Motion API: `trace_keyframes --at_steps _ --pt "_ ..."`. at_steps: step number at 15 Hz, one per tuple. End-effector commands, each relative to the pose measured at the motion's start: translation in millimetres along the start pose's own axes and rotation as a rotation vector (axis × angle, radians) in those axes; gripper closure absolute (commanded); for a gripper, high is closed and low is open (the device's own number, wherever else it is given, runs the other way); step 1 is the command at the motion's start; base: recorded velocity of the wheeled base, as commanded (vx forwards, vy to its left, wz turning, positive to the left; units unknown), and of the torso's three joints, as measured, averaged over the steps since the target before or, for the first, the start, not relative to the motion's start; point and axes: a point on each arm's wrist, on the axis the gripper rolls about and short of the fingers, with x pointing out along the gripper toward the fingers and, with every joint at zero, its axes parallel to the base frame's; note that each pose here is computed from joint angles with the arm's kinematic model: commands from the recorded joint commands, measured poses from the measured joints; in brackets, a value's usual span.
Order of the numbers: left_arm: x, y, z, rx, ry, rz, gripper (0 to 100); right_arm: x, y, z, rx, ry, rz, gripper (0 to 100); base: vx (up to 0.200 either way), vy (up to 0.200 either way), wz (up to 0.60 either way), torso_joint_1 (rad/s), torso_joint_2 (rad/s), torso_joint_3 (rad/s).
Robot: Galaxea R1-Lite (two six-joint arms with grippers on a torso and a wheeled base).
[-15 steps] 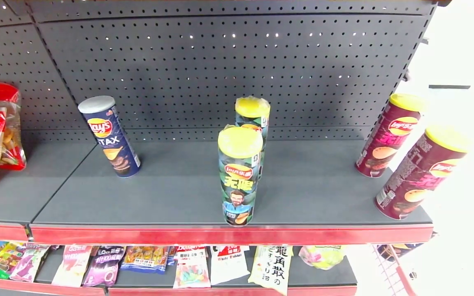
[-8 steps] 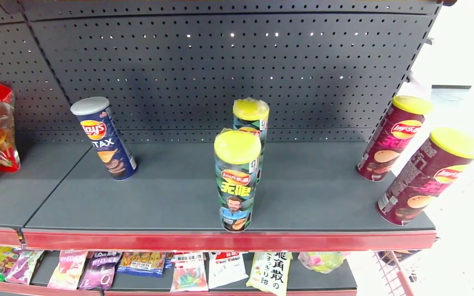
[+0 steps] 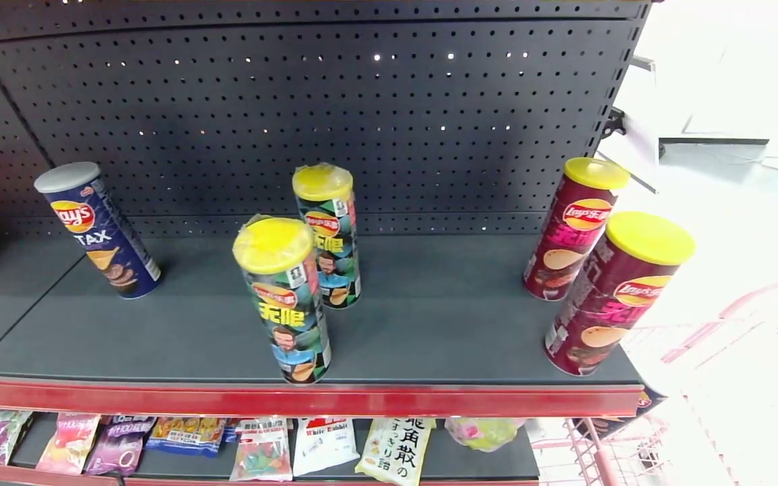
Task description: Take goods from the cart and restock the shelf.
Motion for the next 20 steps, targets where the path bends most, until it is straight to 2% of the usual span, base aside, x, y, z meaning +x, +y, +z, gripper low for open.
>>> trace_keyframes --at_steps 1,3,9,13,20 --pt "0.2 0.0 0.1 0.0 0.003 0.001 0 0.0 0.0 -0.1 -0.001 0.0 0.001 0 0.0 0.0 0.0 0.0 0.0 0.0" --pt "0.2 0.0 0.1 0.001 0.003 0.0 0 0.0 0.0 -0.1 -0.001 0.0 0.001 0 0.0 0.0 0.0 0.0 0.0 0.0" --pt "0.2 0.0 0.1 0.0 0.003 0.001 0 0.0 0.0 -0.1 -0.001 0.0 -0.002 0 -0.2 0.0 0.0 0.005 0.01 0.004" --pt "0.2 0.0 0.1 0.0 0.003 0.001 0 0.0 -0.1 -0.1 -0.001 0.001 -0.004 0 0.0 0.0 0.0 0.0 0.0 0.0" --pt "0.2 0.1 0.1 0.0 0.003 0.001 0 0.0 -0.2 -0.1 0.006 0.001 -0.009 0 0.0 0.0 -0.6 0.009 0.0 0.0"
